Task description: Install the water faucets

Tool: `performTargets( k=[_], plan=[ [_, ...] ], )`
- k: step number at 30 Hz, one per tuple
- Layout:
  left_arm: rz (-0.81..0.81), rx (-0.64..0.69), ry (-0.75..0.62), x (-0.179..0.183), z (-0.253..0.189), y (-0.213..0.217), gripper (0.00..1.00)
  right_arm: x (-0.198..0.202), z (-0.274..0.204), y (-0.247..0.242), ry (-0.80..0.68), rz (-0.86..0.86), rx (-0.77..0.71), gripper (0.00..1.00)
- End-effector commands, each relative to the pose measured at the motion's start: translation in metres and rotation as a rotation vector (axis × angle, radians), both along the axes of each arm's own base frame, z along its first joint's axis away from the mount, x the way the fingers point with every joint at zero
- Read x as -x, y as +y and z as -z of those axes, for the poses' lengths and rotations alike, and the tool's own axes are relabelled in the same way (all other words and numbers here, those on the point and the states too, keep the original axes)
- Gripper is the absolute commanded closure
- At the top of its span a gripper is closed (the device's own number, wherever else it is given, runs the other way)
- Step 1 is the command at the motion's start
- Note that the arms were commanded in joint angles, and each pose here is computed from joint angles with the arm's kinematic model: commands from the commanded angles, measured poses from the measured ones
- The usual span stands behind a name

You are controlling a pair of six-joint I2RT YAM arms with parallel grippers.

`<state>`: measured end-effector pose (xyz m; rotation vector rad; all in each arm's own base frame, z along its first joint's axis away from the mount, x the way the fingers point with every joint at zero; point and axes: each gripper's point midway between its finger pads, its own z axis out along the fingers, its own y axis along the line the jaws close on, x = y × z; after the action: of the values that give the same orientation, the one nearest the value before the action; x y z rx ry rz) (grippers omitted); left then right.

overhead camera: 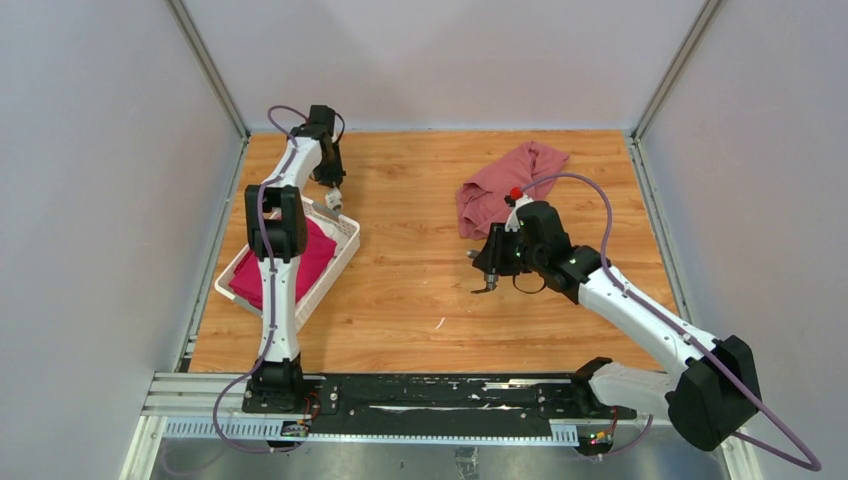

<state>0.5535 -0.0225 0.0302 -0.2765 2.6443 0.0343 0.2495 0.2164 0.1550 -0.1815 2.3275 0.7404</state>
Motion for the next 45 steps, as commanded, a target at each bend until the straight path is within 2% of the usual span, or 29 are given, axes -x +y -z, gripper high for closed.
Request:
performTargets(
  k=[1, 4, 7, 12, 13, 15, 16, 19, 20, 23, 28, 34, 40, 44, 45],
  plan=[
    [0.004, 0.037, -0.033, -0.005, -0.017, -0.004, 0.81, -0.009, -0.021, 0.005, -0.049, -0.002, -0.041, 1.00],
    [0.021, 0.079, -0.063, -0.007, -0.034, -0.012, 1.00, -0.007, -0.022, 0.005, -0.048, 0.000, -0.047, 1.00],
    [0.046, 0.125, -0.114, -0.007, -0.063, -0.024, 1.00, -0.005, -0.025, 0.003, -0.054, 0.004, -0.052, 1.00],
    [0.117, 0.076, -0.224, 0.003, -0.121, -0.042, 1.00, 0.001, -0.030, -0.001, -0.065, 0.013, -0.068, 1.00],
    [0.124, 0.057, -0.234, 0.006, -0.128, -0.043, 0.97, 0.003, -0.030, -0.003, -0.066, 0.017, -0.071, 1.00],
    [0.136, 0.018, -0.237, 0.014, -0.133, -0.044, 0.72, 0.007, -0.030, -0.005, -0.064, 0.020, -0.077, 1.00],
    [0.136, 0.005, -0.231, 0.017, -0.132, -0.044, 0.51, 0.008, -0.029, -0.005, -0.061, 0.019, -0.080, 1.00],
    [0.125, -0.036, -0.187, 0.025, -0.116, -0.040, 0.18, 0.011, -0.028, -0.005, -0.056, 0.018, -0.086, 1.00],
    [0.118, -0.062, -0.170, 0.028, -0.109, -0.038, 0.12, 0.011, -0.028, -0.004, -0.054, 0.015, -0.087, 1.00],
    [0.126, -0.159, -0.108, 0.036, -0.085, -0.031, 0.06, 0.010, -0.029, -0.003, -0.053, 0.009, -0.089, 1.00],
    [0.171, -0.207, -0.009, 0.043, -0.048, -0.027, 0.06, 0.006, -0.029, 0.001, -0.047, -0.003, -0.081, 1.00],
    [0.189, -0.166, 0.075, 0.049, -0.012, -0.035, 0.08, 0.002, -0.027, 0.005, -0.039, -0.015, -0.072, 1.00],
    [0.164, -0.144, 0.109, 0.055, 0.004, -0.037, 0.21, 0.001, -0.026, 0.005, -0.037, -0.014, -0.068, 1.00],
    [0.167, -0.099, 0.109, 0.059, 0.002, -0.044, 0.34, 0.001, -0.026, 0.005, -0.036, -0.013, -0.069, 1.00],
    [0.167, -0.087, 0.106, 0.059, 0.000, -0.046, 0.41, 0.001, -0.025, 0.005, -0.035, -0.011, -0.069, 1.00]
  ],
)
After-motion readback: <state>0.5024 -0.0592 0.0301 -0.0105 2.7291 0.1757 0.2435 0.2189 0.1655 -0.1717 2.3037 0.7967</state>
